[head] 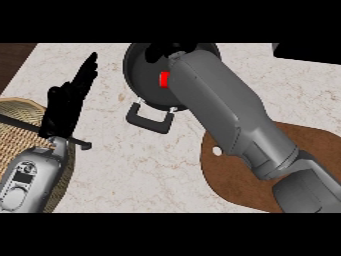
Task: Pick the can from the cutting board and place it in the pot
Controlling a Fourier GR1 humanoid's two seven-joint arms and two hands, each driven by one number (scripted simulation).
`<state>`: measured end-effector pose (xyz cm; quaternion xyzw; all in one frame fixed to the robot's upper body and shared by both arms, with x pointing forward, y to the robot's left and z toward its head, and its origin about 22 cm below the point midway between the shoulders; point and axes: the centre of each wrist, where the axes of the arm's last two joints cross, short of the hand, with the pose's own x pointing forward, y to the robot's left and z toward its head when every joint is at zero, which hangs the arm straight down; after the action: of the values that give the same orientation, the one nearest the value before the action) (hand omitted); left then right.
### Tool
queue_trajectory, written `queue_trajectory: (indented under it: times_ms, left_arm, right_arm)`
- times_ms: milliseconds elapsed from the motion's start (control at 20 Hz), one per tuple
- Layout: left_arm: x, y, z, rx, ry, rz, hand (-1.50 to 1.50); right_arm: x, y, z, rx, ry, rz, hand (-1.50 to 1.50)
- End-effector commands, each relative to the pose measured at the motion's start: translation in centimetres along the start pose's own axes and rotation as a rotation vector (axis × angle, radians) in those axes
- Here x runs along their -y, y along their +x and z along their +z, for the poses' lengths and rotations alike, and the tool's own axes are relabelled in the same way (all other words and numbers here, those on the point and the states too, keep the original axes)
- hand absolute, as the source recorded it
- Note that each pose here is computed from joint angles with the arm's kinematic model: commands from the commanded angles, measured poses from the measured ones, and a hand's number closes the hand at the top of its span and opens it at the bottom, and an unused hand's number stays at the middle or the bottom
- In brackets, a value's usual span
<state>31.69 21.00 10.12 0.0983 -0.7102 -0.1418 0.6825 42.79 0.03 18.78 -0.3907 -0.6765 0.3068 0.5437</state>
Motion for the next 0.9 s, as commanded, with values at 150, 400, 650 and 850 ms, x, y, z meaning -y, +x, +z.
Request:
queue_trajectory:
  times_ms: [150, 400, 650, 850]
  left_arm:
    - [-2.2, -4.6, 1.9, -0.135, 0.043, -0.06, 0.0]
    - [-1.7, -4.8, 1.5, -0.147, 0.053, -0.05, 0.0]
    - [-2.5, -5.2, 2.0, -0.158, 0.052, -0.044, 0.0]
    - [-2.8, -6.1, 2.5, -0.163, 0.081, -0.041, 0.0]
  right_arm:
    - [-0.2, -1.5, -0.6, 0.03, -0.023, -0.112, -1.5]
    - [2.8, 0.7, -1.0, 0.101, -0.232, -0.42, -1.5]
    - [3.5, 0.0, -1.4, 0.075, -0.217, -0.581, -1.5]
    - [3.3, -1.0, -1.6, 0.078, -0.145, -0.663, -1.5]
